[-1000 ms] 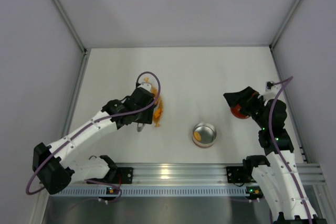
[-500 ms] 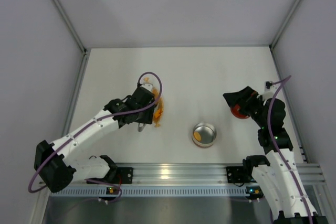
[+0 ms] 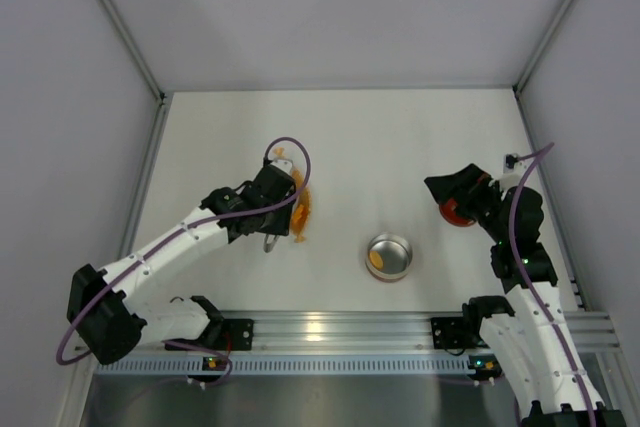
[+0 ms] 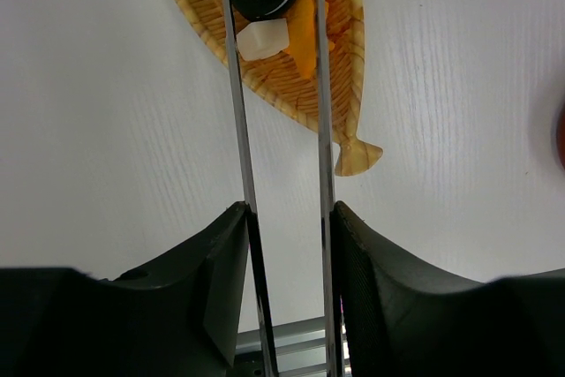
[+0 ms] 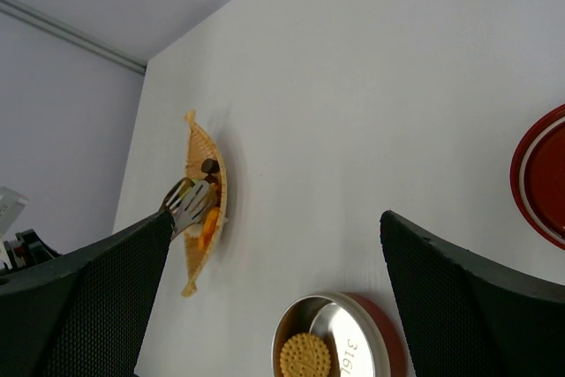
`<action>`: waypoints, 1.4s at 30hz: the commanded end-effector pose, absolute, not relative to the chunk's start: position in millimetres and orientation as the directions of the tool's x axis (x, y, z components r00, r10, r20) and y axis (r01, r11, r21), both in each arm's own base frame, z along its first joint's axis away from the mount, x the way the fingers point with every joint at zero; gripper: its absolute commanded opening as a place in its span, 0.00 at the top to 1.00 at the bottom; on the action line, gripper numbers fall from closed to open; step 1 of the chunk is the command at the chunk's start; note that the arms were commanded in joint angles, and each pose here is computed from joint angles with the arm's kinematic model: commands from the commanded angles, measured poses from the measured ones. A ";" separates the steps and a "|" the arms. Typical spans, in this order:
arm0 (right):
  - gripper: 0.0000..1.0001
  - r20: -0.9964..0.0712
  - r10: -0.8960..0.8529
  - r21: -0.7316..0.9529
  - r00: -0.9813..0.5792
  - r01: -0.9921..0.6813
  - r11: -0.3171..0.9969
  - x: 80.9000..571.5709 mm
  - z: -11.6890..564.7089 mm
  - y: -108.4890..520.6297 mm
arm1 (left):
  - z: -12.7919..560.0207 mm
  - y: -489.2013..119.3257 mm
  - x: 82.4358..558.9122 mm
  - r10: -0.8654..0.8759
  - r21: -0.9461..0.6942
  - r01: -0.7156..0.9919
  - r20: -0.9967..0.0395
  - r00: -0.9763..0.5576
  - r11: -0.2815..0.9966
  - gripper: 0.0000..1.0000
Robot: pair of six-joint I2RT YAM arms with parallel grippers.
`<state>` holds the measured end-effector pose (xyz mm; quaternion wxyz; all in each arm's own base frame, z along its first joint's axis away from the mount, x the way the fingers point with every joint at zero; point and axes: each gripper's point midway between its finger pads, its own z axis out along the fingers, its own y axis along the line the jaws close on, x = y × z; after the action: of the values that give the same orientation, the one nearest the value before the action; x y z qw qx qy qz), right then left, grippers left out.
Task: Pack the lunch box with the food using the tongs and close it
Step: Pick up the fake food from the plate.
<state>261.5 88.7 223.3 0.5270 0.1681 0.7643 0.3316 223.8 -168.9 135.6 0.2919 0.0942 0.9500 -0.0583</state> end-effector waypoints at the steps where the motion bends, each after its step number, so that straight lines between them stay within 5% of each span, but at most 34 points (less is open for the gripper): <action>1: 0.00 -0.722 0.604 0.673 -0.337 -0.142 0.726 267.5 238.9 87.5 | 152.3 -170.4 233.9 0.127 -0.065 0.211 -0.615 -0.778 0.975 0.54; 42: 0.01 -0.710 0.610 0.682 -0.352 -0.127 0.720 268.1 228.5 87.8 | 155.8 -154.4 233.7 0.155 0.003 0.195 -0.620 -0.769 0.981 0.56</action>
<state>261.8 88.8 214.0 0.5200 0.1711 0.7690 0.3301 228.1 -157.3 156.0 0.3192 0.0931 0.9423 -0.0397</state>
